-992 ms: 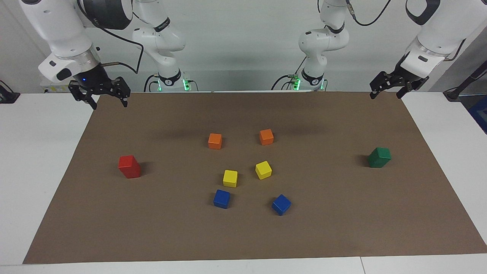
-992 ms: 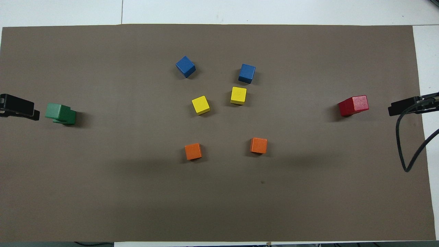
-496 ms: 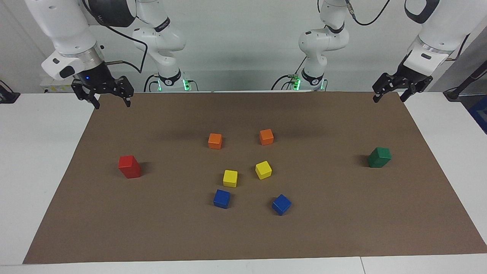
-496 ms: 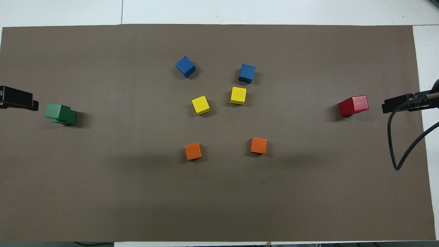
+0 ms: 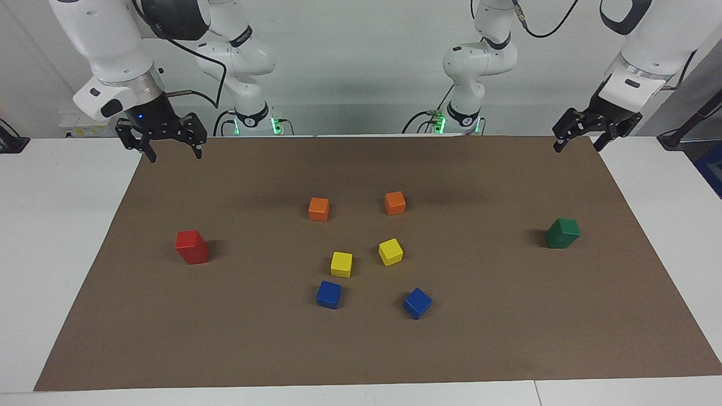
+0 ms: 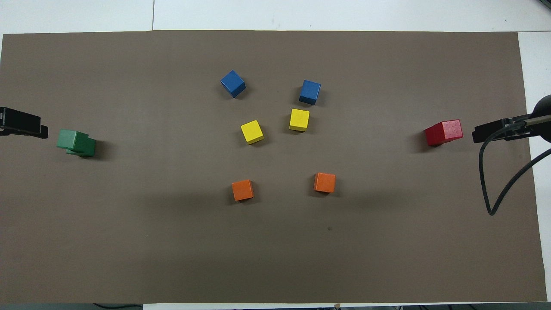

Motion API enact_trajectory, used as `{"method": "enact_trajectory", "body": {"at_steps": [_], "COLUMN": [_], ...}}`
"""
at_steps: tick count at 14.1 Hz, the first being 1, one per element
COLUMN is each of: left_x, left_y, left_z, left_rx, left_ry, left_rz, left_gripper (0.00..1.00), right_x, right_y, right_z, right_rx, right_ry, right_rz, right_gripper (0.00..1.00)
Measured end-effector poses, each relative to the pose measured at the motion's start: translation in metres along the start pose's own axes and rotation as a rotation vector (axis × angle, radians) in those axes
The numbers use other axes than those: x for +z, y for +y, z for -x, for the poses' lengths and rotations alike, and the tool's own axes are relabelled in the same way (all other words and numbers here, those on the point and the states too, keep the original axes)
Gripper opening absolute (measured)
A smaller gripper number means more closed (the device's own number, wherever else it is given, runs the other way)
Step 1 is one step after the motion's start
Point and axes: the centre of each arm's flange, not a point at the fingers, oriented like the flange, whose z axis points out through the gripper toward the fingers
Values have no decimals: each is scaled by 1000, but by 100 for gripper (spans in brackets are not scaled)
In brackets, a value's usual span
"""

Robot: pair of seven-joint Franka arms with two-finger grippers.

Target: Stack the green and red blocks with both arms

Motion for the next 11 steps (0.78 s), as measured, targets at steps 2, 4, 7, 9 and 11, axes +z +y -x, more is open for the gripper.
{"method": "enact_trajectory", "body": {"at_steps": [2,4,7,9,11], "left_x": [0,0,-1,-1,-1], "left_y": [-1,-5,-6,-6,-6], "left_z": [0,0,0,0,0], "left_rx": [-4,-11,-13,-14,-14], "left_ry": [0,1,1,2,2], "left_rz": [-1,-2,-2,-2,-2], "left_gripper": [100,100,100,100,100], "right_x": [0,1,1,1,1], "right_y": [4,9,13,13,11], "right_z": [0,1,2,2,1], "right_rx": [15,28,36,35,33], "right_ry": [0,-2,-2,-2,-2], "right_rz": [-1,-1,0,0,0], "right_gripper": [100,100,100,100,100]}}
